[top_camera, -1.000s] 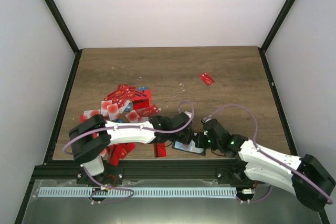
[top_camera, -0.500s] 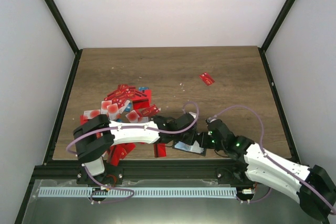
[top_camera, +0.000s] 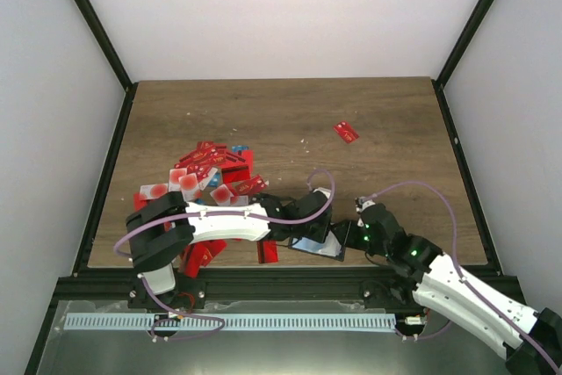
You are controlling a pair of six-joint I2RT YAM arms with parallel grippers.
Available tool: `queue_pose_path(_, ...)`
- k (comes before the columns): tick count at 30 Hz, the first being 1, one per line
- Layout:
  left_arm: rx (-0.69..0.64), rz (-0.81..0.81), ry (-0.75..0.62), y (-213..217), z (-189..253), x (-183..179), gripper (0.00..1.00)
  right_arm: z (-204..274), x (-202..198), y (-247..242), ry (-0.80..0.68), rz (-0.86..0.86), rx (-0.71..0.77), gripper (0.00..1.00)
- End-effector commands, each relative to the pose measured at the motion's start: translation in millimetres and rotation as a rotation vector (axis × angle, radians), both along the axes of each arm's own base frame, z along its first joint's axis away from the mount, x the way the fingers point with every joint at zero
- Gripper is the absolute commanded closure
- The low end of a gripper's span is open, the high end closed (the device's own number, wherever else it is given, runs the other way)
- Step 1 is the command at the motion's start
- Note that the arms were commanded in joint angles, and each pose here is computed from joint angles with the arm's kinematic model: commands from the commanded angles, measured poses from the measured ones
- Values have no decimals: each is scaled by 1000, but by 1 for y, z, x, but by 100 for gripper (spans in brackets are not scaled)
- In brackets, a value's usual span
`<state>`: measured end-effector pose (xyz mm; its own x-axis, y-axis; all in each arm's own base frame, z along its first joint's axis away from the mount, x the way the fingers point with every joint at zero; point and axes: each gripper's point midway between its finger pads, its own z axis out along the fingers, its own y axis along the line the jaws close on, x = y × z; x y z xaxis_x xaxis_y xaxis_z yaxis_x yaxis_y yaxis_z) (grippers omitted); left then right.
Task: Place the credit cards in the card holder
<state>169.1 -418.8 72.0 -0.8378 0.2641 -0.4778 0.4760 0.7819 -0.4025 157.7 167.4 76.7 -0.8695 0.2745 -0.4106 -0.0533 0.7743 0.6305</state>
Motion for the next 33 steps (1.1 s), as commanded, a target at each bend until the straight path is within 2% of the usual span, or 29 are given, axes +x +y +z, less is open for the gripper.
queue_pose_path(1,-32,1,-4,-13,2,2,74,0,-2,-3,21,-31,27,81)
queue_pose_path(6,-14,11,-13,-12,-3,4,75,-3,-8,5,26,14,68,74)
queue_pose_path(27,-20,17,-19,-9,-5,5,76,-5,-17,26,47,121,156,74)
queue_pose_path(33,-21,18,-24,-8,-3,6,85,6,-18,30,25,147,180,74)
